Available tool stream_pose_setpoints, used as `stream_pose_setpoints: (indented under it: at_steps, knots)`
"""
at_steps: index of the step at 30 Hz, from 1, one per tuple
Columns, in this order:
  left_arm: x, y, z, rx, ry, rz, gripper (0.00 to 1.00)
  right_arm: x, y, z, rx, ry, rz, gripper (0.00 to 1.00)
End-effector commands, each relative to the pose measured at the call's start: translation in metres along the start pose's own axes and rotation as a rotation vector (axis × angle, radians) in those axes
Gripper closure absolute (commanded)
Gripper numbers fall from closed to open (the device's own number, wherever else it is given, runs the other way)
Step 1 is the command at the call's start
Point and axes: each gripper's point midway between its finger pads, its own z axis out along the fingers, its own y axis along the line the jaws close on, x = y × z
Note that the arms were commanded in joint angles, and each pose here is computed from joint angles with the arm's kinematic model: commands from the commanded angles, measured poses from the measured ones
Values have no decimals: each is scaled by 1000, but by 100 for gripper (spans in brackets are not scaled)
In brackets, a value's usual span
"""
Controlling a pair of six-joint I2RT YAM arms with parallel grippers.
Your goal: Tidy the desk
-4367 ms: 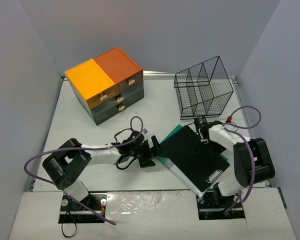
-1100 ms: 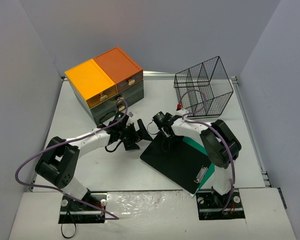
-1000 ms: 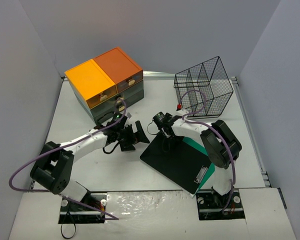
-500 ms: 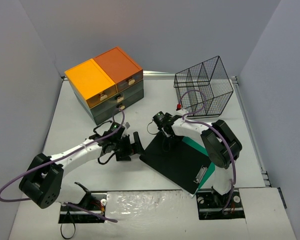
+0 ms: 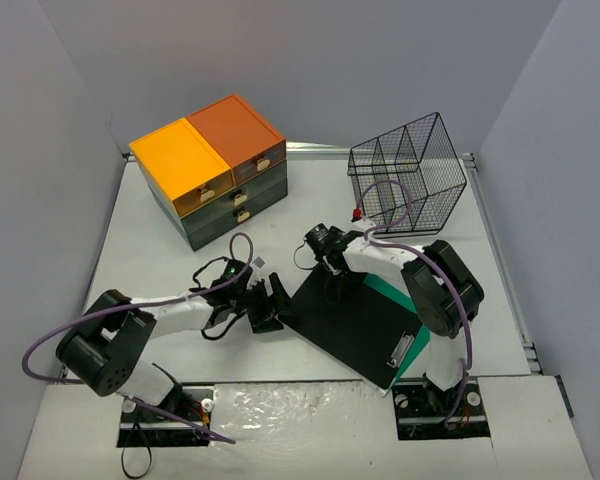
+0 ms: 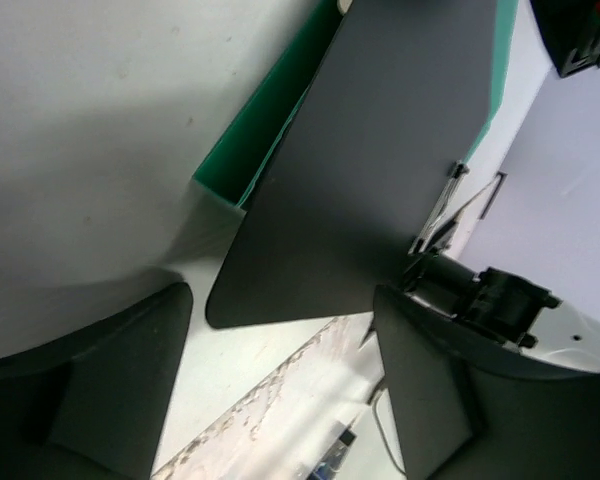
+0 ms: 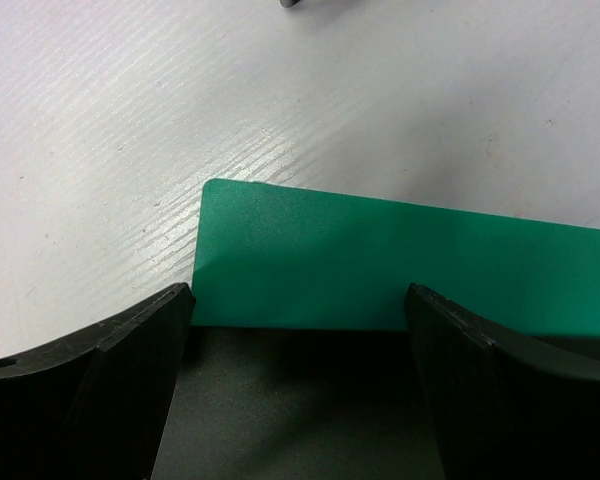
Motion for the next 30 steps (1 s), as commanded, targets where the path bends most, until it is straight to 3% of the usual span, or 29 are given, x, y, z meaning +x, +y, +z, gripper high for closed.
stream_pose_setpoints:
  at_steps: [1,12,16,22,30]
  knots:
    - [-9,-40,6,186,-19,-2,39,42,-24,-2,62,154,-74,16]
    - [-4,-55,-4,210,-16,17,87,46,-27,0,71,161,-83,16]
    - [-2,-58,-11,204,-17,34,100,46,-27,1,72,161,-84,16]
    - [-7,-66,-23,178,-53,100,100,41,-24,-2,59,148,-99,16]
    - [-23,-73,-28,135,-81,141,100,-31,-13,-51,-69,-26,-54,14]
